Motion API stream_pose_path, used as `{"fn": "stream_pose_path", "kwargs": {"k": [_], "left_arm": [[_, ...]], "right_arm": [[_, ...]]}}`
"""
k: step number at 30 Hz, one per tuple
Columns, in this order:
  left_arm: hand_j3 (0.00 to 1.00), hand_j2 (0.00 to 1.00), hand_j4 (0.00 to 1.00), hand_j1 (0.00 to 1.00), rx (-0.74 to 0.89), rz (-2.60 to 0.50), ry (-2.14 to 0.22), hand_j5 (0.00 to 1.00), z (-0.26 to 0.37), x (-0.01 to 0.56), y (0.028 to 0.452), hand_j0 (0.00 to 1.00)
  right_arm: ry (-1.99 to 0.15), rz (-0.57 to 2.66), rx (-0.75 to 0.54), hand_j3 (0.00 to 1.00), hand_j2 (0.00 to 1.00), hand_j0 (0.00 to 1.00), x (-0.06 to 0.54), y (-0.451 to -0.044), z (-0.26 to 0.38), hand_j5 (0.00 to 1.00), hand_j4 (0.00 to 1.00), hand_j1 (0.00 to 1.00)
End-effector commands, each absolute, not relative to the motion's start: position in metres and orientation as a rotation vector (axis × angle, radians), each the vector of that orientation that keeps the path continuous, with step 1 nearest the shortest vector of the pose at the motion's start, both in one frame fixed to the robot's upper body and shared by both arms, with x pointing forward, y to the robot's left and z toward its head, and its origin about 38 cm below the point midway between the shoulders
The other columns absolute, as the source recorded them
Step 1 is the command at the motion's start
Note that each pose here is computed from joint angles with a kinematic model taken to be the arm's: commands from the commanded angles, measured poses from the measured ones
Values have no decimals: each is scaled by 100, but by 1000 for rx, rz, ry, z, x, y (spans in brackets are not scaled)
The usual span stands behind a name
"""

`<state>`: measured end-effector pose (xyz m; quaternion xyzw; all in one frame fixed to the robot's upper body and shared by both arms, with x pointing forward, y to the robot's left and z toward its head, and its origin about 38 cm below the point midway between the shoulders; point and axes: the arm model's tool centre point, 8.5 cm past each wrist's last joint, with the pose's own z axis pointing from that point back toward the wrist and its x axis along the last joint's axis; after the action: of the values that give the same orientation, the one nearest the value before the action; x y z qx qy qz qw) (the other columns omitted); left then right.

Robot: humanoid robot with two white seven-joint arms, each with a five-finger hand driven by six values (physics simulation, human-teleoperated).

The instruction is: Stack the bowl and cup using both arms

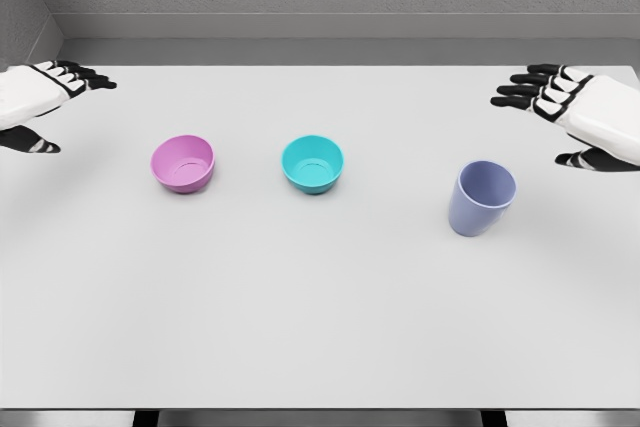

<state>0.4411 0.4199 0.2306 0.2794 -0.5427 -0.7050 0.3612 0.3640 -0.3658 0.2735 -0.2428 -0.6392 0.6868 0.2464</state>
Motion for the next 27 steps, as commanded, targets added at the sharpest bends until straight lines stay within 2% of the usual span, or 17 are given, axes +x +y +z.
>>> {"fn": "stream_pose_path", "kwargs": {"k": [1,9,12,19,27], "left_arm": [[100,100,100,100,714,-1809,-1410,100,231,442,418,100],[100,100,100,100,676,-1846,-1379,100,222,443,407,100],[100,100,100,100,683,-1919,-1363,100,214,454,382,100],[100,100,100,100,819,-2130,-1330,100,228,485,324,100],[100,100,100,100,832,-2295,-1219,100,208,488,300,100]], "right_arm": [[-1746,1874,-660,100,100,100,364,-366,275,100,100,100],[-1768,1872,-679,100,100,100,364,-364,283,100,100,100],[-1766,1874,-683,100,100,100,364,-365,285,100,100,100],[-1791,1854,-755,100,100,100,367,-371,304,100,100,100],[-1792,1850,-750,100,100,100,367,-371,302,100,100,100]]}}
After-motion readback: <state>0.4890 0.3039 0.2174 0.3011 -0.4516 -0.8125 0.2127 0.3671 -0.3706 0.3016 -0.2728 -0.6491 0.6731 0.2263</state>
